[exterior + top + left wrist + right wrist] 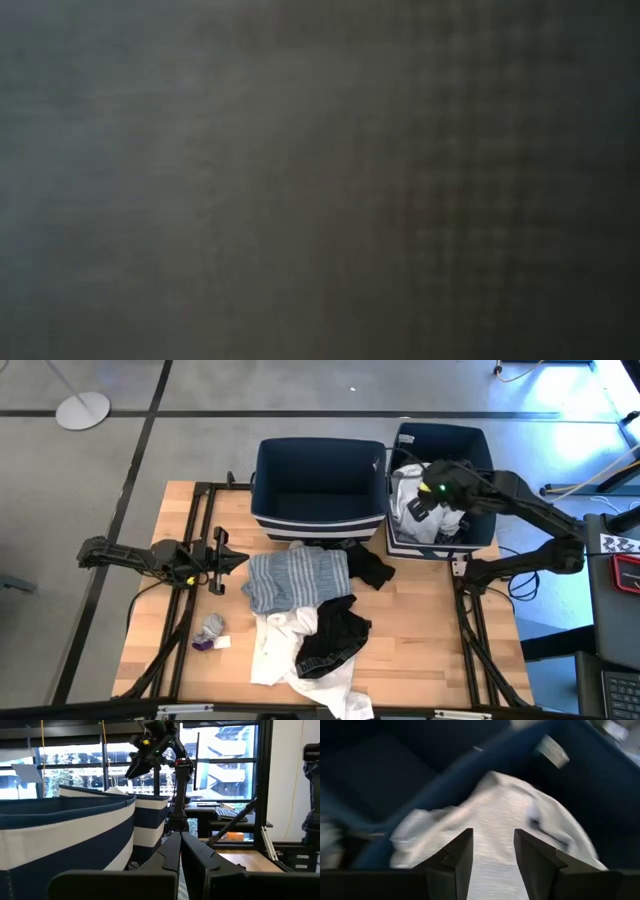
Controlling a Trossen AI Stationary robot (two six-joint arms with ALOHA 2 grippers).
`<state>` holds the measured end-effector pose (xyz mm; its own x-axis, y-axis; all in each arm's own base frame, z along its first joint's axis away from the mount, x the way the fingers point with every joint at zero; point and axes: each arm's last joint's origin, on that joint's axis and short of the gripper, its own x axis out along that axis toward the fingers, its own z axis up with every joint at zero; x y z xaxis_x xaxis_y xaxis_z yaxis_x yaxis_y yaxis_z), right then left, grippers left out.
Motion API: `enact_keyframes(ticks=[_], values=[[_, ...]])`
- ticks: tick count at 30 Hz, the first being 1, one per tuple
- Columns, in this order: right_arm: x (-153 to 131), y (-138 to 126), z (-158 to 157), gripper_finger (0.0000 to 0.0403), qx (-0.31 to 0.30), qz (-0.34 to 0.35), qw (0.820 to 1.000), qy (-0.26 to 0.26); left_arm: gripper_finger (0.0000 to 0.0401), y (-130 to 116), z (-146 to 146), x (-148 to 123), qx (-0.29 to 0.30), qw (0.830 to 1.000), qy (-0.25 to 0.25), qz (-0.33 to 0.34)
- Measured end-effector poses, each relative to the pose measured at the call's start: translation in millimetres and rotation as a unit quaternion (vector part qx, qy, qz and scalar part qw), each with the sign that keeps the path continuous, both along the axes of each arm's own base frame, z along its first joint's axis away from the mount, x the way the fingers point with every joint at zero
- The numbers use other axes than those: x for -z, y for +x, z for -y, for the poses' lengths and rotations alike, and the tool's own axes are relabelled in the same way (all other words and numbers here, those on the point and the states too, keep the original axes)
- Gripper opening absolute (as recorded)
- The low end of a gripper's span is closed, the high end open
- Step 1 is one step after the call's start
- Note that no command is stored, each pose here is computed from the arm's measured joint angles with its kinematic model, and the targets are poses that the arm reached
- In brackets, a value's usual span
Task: Sort clothes
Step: Put the black underwear into the right blue laundry organizer
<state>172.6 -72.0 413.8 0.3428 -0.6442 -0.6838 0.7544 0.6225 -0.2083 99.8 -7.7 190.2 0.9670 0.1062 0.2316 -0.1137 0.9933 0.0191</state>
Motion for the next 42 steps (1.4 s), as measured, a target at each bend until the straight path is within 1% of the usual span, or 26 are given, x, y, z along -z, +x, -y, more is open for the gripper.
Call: enact_keyframes(ticks=[2, 5, 8, 10, 13, 16, 18, 23, 26, 28, 30, 33, 36, 37, 39, 42], values=[[-2.1, 6.6, -11.3, 0.0145, -0.037, 0.019, 0.999, 0.0, 0.0004, 0.0, 0.0, -0.1, 0.0, 1.0, -0.001, 0.0], [-3.0, 18.8, -30.8, 0.0144, -0.106, 0.049, 0.993, 0.009, 0.0004, 0.0, 0.0, 0.1, 0.004, 1.0, -0.017, 0.001], [2.7, 34.4, -55.1, 0.0144, -0.193, 0.076, 0.978, 0.012, 0.0004, 0.4, 0.1, 1.9, 0.01, 0.999, -0.041, -0.006], [11.2, 44.7, -73.1, 0.0144, -0.256, 0.088, 0.963, 0.007, 0.0004, 0.7, 0.1, 3.3, 0.012, 0.998, -0.053, -0.012], [28.9, 54.4, -102.1, 0.0144, -0.344, 0.096, 0.934, 0.013, 0.0004, 1.2, 0.2, 5.3, 0.016, 0.997, -0.07, -0.02], [51.2, 60.0, -128.5, 0.0144, -0.411, 0.103, 0.906, 0.022, 0.0004, 1.5, 0.2, 7.4, 0.017, 0.996, -0.082, -0.03], [67.4, 64.0, -142.7, 0.0144, -0.441, 0.11, 0.89, 0.027, 0.0004, 1.5, 0.2, 7.4, 0.017, 0.996, -0.083, -0.03], [99.6, 78.4, -166.9, 0.0144, -0.473, 0.143, 0.869, 0.024, 0.0004, 1.1, 0.2, 5.1, 0.017, 0.997, -0.077, -0.018], [111.2, 93.3, -173.5, 0.0145, -0.474, 0.163, 0.865, 0.019, 0.0004, 1.2, 0.2, 5.3, 0.017, 0.997, -0.076, -0.02], [117.6, 102.4, -177.7, 0.015, -0.472, 0.176, 0.863, 0.042, 0.0004, 1.1, 0.2, 5.1, 0.016, 0.997, -0.071, -0.019], [126.8, 110.6, -182.6, 0.0164, -0.488, 0.171, 0.854, 0.061, 0.0004, 1.1, 0.2, 5.2, 0.015, 0.997, -0.069, -0.02], [146.7, 119.6, -193.8, 0.0201, -0.502, 0.143, 0.848, 0.087, 0.0004, 1.2, 0.2, 5.3, 0.014, 0.998, -0.064, -0.021], [165.1, 128.4, -206.3, 0.025, -0.5, 0.118, 0.852, 0.104, 0.0004, 1.2, 0.2, 5.4, 0.014, 0.998, -0.064, -0.021], [171.5, 131.2, -210.7, 0.0266, -0.493, 0.11, 0.856, 0.107, 0.0004, 1.3, 0.2, 5.8, 0.015, 0.997, -0.066, -0.024], [185.8, 134.9, -220.9, 0.0299, -0.491, 0.085, 0.862, 0.092, 0.0004, 1.3, 0.2, 6.0, 0.015, 0.997, -0.07, -0.023], [206.5, 138.1, -232.8, 0.0338, -0.507, 0.047, 0.859, 0.064, 0.0004, 1.3, 0.2, 6.0, 0.016, 0.997, -0.074, -0.023]])
